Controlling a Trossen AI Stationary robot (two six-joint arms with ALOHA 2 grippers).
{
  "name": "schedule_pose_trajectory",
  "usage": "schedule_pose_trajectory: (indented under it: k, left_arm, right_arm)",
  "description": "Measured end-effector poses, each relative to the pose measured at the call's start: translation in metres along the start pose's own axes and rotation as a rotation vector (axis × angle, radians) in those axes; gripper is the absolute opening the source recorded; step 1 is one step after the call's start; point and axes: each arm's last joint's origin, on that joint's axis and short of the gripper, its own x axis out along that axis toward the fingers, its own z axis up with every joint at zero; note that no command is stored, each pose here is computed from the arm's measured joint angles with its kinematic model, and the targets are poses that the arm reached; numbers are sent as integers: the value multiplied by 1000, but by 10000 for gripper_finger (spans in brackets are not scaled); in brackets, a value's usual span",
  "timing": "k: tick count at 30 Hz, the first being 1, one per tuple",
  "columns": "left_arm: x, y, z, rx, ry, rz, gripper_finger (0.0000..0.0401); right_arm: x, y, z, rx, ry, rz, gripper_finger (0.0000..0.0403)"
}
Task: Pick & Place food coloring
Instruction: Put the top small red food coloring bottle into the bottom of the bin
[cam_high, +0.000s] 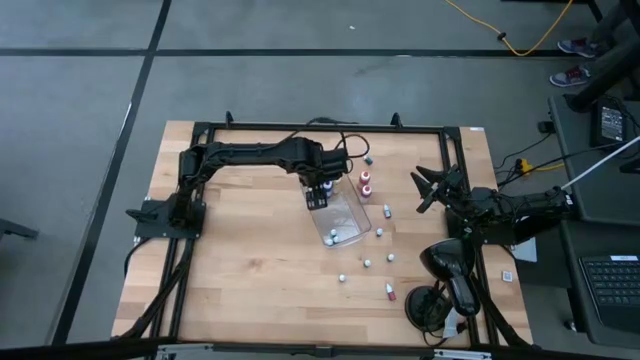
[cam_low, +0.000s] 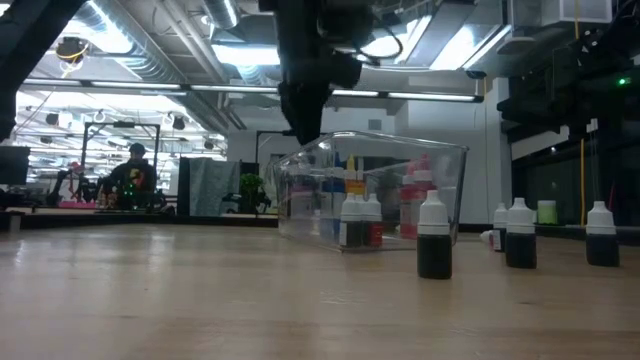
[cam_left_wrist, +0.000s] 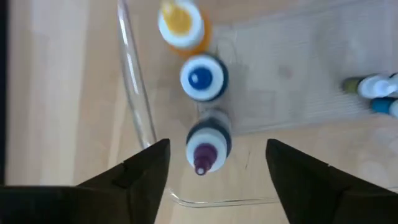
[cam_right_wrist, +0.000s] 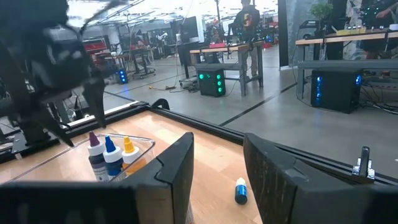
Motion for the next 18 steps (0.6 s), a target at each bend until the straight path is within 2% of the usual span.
schedule_pose_trajectory:
  k: [7,13,18]
  left_arm:
    - [-38,12,12,20,-84,3,306]
    - [-72,16,23,202,-217,-3,323]
    - [-82,21,26,282,-265,20,321]
  right_arm:
    - [0,0,0,0,0,0,142]
    - [0,0,0,0,0,0,142]
    - [0,0,0,0,0,0,142]
